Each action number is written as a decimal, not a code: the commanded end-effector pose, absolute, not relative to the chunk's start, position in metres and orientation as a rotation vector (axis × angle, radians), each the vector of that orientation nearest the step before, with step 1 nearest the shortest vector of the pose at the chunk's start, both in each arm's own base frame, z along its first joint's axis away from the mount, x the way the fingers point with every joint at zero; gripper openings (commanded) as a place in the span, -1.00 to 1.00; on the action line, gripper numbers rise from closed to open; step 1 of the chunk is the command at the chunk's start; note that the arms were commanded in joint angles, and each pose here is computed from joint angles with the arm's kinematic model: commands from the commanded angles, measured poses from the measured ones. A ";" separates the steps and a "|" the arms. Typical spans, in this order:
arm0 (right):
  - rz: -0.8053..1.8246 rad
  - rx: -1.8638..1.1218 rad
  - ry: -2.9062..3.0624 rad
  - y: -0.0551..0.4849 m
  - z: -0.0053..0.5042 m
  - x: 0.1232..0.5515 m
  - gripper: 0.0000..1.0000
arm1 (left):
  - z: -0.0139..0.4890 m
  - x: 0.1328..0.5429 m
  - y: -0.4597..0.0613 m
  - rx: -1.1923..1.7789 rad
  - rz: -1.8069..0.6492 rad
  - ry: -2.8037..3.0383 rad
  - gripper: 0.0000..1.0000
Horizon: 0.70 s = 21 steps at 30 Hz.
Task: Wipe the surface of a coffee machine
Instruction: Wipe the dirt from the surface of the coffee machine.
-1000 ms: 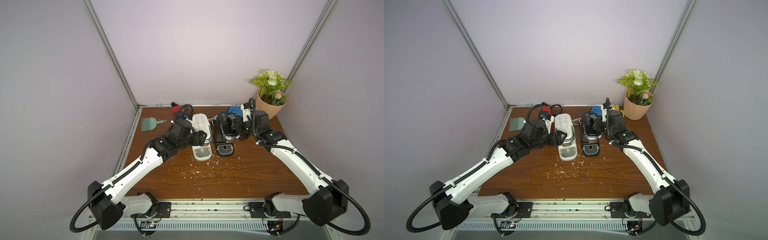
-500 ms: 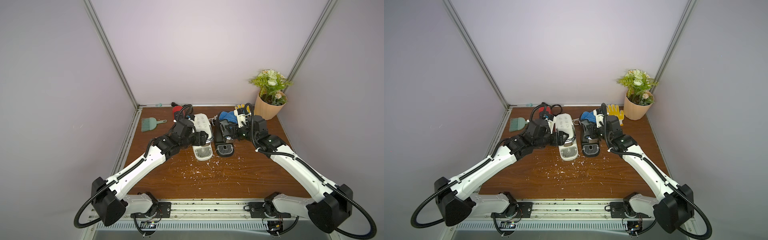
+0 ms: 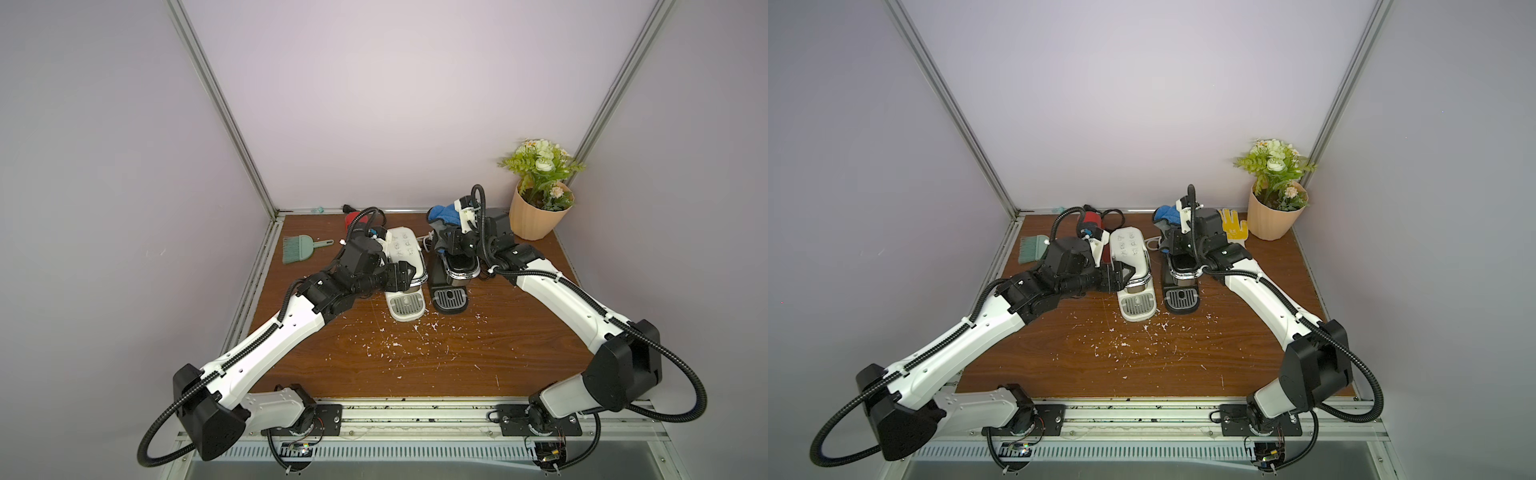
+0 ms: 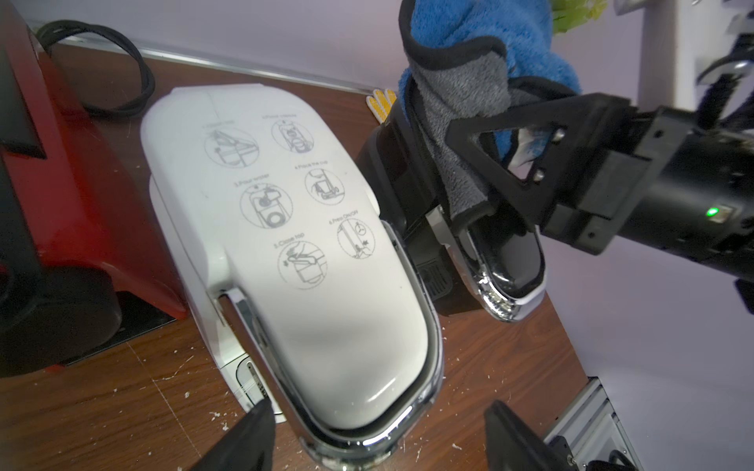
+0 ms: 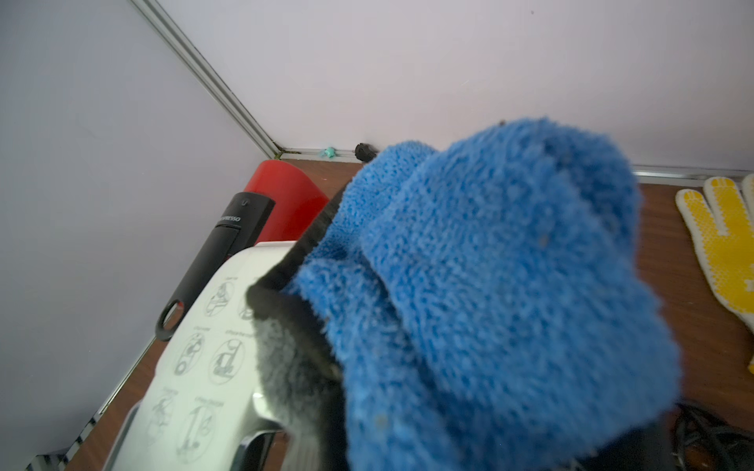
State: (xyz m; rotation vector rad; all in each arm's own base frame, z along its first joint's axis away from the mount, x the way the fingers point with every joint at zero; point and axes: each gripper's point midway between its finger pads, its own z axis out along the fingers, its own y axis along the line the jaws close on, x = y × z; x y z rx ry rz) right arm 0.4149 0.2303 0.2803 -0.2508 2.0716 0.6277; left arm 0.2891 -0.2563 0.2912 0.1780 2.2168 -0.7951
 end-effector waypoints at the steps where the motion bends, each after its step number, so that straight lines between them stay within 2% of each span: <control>1: 0.512 -0.198 2.167 0.196 0.247 0.423 -0.86 | 0.320 0.285 -0.255 0.168 -0.838 2.167 0.64; 11: 0.481 -0.136 2.178 0.162 0.244 0.396 -0.86 | 0.324 0.292 -0.293 0.249 -0.880 2.173 0.64; 15: 0.683 -0.136 2.126 0.165 0.258 0.374 -0.85 | 0.316 0.300 -0.323 0.290 -0.919 2.213 0.62; 21: 0.775 -0.088 2.091 0.151 0.265 0.378 -0.85 | 0.301 0.322 -0.355 0.253 -0.915 2.269 0.59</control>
